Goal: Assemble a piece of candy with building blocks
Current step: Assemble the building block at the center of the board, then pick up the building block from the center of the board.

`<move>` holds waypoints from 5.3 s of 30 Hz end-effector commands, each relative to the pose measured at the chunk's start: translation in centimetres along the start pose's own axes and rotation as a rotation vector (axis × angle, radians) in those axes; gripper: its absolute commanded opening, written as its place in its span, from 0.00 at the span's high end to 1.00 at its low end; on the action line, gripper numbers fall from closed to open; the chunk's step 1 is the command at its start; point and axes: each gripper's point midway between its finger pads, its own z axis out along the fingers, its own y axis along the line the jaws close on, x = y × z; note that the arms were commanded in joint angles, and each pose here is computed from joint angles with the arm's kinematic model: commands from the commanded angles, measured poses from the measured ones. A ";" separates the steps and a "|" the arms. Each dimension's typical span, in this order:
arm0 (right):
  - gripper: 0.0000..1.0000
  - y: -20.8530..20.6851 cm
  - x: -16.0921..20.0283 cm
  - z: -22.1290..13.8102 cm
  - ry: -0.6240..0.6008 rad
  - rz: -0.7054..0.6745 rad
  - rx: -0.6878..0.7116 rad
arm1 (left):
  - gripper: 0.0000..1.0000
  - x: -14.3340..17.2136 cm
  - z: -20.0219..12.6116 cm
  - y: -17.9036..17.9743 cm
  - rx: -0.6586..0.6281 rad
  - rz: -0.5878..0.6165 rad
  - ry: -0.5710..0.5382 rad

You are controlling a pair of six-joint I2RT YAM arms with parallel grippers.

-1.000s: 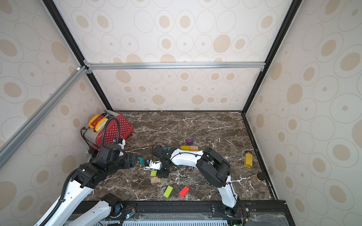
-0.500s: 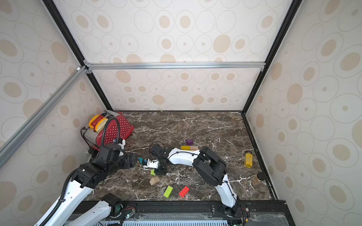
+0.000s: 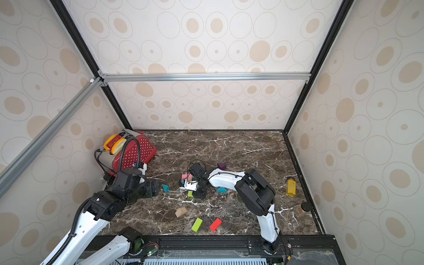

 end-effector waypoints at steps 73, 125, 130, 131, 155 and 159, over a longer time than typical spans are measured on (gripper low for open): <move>0.43 -2.6 1.8 0.3 0.059 0.937 0.217 | 0.16 -0.3 0.1 -0.1 0.009 0.011 -0.008; 0.55 -5.6 1.9 0.6 0.133 0.821 0.362 | 0.15 -0.2 0.1 -0.2 0.012 0.011 -0.007; 0.55 -6.1 2.0 0.4 0.138 0.790 0.374 | 0.15 -0.2 0.2 -0.2 0.014 0.012 -0.004; 0.55 -6.2 2.0 0.3 0.140 0.789 0.377 | 0.15 -0.2 0.2 -0.3 0.014 0.012 -0.004; 0.46 1.2 6.6 -16.4 -0.065 0.953 0.425 | 0.23 2.7 -1.0 -7.8 0.314 0.194 0.104; 0.45 3.1 11.9 -16.9 -0.082 1.001 0.501 | 0.27 7.3 0.5 -11.3 0.381 0.250 0.192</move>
